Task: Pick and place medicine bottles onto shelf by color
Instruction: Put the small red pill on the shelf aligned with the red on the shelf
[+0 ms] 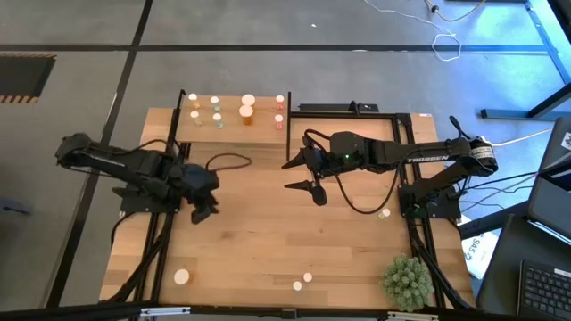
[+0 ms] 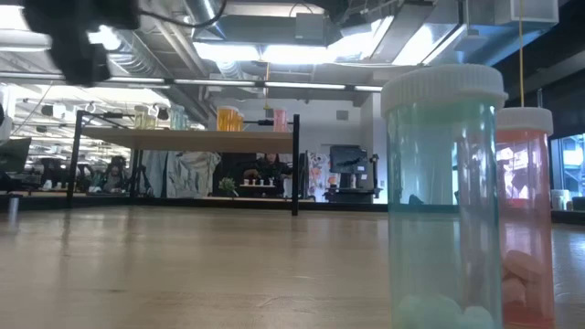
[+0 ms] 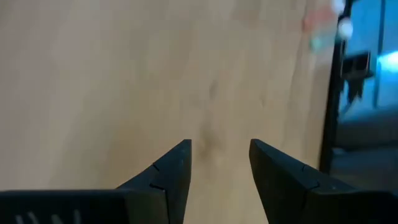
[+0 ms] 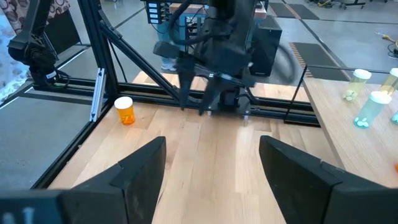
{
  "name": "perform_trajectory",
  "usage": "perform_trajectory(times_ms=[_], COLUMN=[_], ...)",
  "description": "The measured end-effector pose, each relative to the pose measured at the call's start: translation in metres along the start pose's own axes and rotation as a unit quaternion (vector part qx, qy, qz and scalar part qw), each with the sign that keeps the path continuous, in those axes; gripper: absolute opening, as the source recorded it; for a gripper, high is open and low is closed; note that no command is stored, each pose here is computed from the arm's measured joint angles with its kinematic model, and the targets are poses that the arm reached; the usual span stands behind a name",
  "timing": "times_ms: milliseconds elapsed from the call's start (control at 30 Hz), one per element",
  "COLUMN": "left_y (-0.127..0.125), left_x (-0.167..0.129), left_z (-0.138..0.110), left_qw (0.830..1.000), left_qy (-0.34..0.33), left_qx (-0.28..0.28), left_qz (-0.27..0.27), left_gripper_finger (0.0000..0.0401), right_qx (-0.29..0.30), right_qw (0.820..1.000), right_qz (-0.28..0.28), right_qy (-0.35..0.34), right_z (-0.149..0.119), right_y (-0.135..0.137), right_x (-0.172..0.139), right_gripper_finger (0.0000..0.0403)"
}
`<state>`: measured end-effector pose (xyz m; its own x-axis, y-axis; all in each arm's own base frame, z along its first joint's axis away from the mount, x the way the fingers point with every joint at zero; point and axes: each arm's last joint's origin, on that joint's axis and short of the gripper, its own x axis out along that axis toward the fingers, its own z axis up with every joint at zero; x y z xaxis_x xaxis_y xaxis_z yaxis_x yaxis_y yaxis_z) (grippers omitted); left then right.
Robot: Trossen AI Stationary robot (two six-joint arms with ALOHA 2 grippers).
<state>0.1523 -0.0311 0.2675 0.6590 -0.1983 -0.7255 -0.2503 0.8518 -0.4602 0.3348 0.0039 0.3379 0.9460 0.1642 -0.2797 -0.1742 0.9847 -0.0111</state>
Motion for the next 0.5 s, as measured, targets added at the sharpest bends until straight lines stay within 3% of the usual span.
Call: perform_trajectory(times_ms=[200,333,500], left_y=[-0.007,-0.010,-0.012], left_x=[0.000,0.000,0.000], left_z=[-0.017,-0.021,-0.023], left_qw=[0.996,0.995,0.996], left_qy=[0.064,0.066,0.051], left_qx=[-0.056,-0.076,-0.076], left_qz=[-0.002,0.005,0.018], left_gripper_finger=[0.0156,0.0156,0.0156], right_qx=[0.000,0.008,0.066], right_qw=[1.000,1.000,0.998], right_qz=[0.000,0.001,0.001], right_qy=[0.000,-0.001,-0.001], right_z=[0.000,0.000,0.000], right_y=[0.000,0.000,0.000], right_x=[0.000,0.000,0.000], right_gripper_finger=[0.0261,0.0261,0.0261])
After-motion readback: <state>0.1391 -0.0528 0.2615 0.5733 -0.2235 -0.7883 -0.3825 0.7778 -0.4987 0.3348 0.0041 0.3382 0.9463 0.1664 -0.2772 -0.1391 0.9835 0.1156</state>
